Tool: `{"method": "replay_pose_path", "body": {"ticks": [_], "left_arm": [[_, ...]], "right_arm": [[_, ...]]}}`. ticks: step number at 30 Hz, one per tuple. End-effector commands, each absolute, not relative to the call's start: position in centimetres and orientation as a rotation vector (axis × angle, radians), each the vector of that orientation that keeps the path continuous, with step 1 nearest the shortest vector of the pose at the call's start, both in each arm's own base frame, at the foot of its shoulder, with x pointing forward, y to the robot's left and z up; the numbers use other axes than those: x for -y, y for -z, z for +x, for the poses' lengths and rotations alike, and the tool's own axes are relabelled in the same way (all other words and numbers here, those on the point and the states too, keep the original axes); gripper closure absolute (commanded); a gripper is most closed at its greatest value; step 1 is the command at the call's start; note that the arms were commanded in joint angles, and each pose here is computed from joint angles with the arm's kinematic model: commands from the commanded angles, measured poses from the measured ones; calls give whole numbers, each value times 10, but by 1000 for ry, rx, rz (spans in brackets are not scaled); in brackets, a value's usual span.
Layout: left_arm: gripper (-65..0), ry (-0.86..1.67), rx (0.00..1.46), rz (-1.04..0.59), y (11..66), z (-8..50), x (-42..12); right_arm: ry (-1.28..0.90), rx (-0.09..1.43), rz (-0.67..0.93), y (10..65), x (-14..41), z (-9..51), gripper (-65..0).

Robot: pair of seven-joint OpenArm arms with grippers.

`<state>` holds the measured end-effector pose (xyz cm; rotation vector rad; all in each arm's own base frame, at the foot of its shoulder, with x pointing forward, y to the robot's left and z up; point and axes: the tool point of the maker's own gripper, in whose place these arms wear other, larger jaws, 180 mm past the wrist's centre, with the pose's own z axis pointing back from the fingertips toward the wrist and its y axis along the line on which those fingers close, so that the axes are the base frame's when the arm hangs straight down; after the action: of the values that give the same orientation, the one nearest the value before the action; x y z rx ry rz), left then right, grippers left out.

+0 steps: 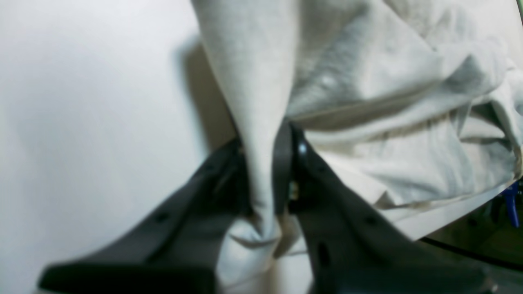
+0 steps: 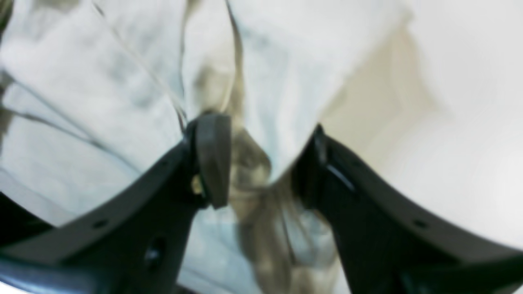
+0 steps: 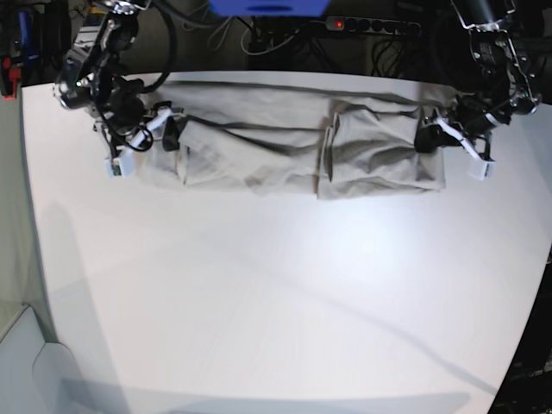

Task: Layout the t-shirt on the table in an organized manner, then fold the t-shirt properly
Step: 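Carry the right gripper's strip end over toward the left gripper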

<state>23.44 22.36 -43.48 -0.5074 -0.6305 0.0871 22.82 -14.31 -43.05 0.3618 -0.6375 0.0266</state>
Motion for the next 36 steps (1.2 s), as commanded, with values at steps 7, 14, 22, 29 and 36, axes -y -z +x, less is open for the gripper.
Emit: {"method": "replay_pose_path", "body": {"ticks": [7,14,22,29,36], "left_arm": [[-1,-63,574,-472,441,225,-228],[-1,-61,573,-473,441,226,-227],[-1,-57,573,-469,441,227,-227],[-1,-57,575,-469,441,228,-227],[-1,-57,576,-469,441,228,-227]], "right_arm": [[-42,563,337,441,145,215,-40],[-54,594,318,431,148,220,0],[-232,752,262,361,120,244,0],[-427,788,382,337,45,246,0],[-651,811,559,315,-45,230,0]]}}
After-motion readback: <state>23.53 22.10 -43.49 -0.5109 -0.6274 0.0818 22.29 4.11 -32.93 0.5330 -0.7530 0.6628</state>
